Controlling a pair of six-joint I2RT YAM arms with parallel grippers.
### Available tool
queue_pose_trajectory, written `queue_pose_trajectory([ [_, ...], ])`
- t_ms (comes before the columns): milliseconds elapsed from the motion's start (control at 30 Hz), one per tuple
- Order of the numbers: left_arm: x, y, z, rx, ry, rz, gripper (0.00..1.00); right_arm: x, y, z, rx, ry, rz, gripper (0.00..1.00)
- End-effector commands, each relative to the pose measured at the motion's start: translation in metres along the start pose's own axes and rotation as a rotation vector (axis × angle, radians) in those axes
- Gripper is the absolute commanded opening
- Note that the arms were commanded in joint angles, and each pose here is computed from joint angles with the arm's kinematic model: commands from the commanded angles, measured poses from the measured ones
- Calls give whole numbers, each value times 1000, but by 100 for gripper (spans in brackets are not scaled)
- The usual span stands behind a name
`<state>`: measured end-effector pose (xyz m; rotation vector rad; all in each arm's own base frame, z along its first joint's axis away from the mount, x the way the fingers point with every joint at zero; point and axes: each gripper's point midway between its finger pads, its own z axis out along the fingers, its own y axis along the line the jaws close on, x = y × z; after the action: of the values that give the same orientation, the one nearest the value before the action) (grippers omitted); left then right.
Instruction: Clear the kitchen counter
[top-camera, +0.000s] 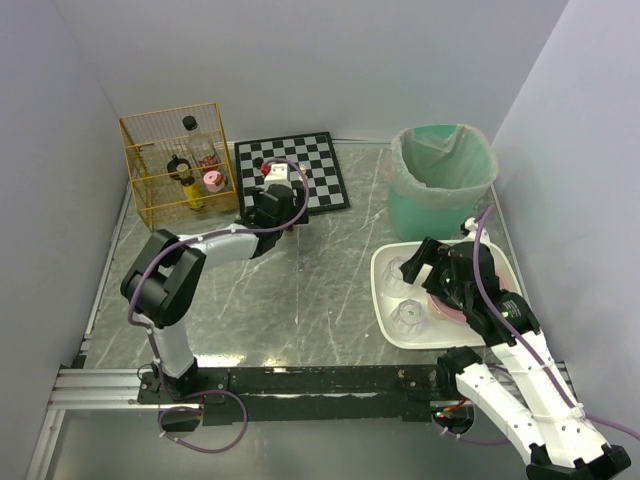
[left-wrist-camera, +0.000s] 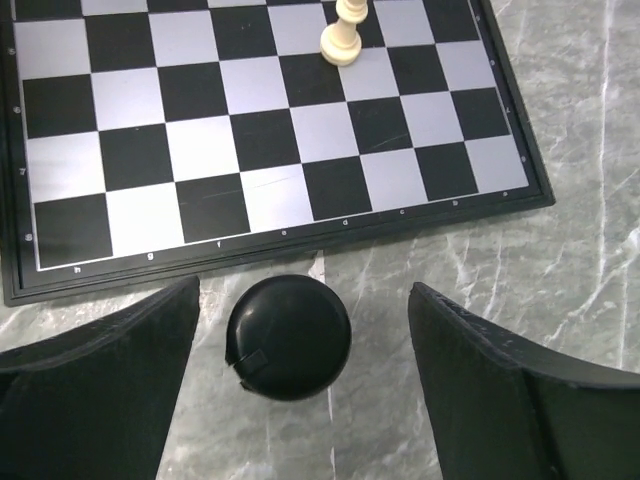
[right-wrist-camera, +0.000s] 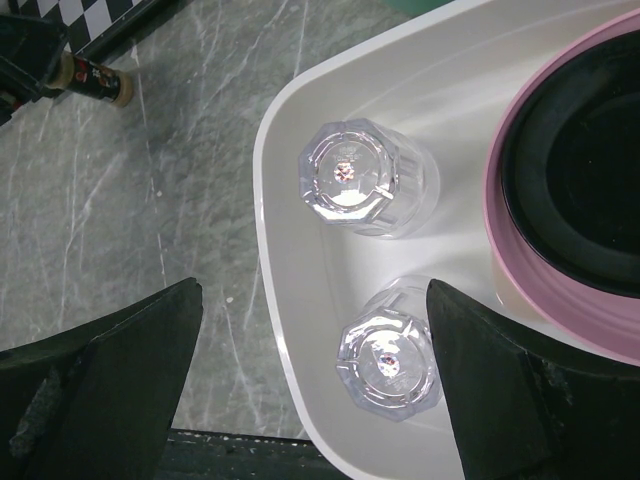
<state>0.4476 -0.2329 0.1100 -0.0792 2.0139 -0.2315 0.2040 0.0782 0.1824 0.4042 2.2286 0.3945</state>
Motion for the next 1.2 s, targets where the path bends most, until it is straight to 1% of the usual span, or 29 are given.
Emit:
queue_pose_trajectory([
  [0, -9, -12, 9, 33, -32, -1, 82, -9, 2, -2, -1, -29, 14, 100],
  [267, 4, -6, 7, 11, 7, -3, 66, -6, -1, -1, 10, -25, 13, 100],
  [333, 7, -5, 7, 13, 13, 2, 65, -6, 0, -1, 8, -22, 13, 100],
  [400, 6, -6, 8, 16, 11, 5, 61, -6, 0, -1, 6, -22, 11, 100],
  [467, 8, -6, 10, 14, 15, 8, 54, -7, 0, -1, 6, -24, 10, 100],
  [533, 8, -7, 11, 12, 17, 10, 43, -6, -1, -2, 9, -24, 7, 100],
  [567, 7, -6, 12, 6, 18, 13, 34, -7, -2, -2, 12, -27, 9, 100],
  [600, 6, -5, 12, -4, 18, 12, 23, -6, -2, -3, 13, -27, 9, 100],
  [667, 0, -1, 11, -32, 18, 11, 3, -6, -3, -3, 12, -29, 7, 100],
  [700, -8, 0, 6, -45, 13, 6, 1, -6, -3, -3, 14, -29, 7, 100],
  [767, -27, 3, -9, -63, 1, 2, 1, -5, -5, -3, 19, -28, 3, 100],
  [833, -72, 2, -42, -41, -72, -21, 0, -5, -6, -2, 22, -29, 0, 100],
  [900, -99, 15, -68, -10, -82, -51, 1, -4, -6, -1, 23, -25, -8, 100],
  [933, -114, 24, -79, 40, -92, -83, 1, -3, -6, 0, 24, -22, -8, 100],
  [967, -120, 37, -86, 62, -94, -118, 1, -2, -5, 2, 22, -17, -10, 100],
  [1033, -136, 84, -102, 7, -121, -202, 1, 0, -1, 5, 1, -3, -15, 100],
  [1100, -147, 135, -123, -120, -160, -235, 1, 2, 0, 7, -6, 8, -14, 100],
  [1167, -155, 174, -145, -243, -206, -252, 1, 4, 1, 9, -14, 12, -13, 100],
])
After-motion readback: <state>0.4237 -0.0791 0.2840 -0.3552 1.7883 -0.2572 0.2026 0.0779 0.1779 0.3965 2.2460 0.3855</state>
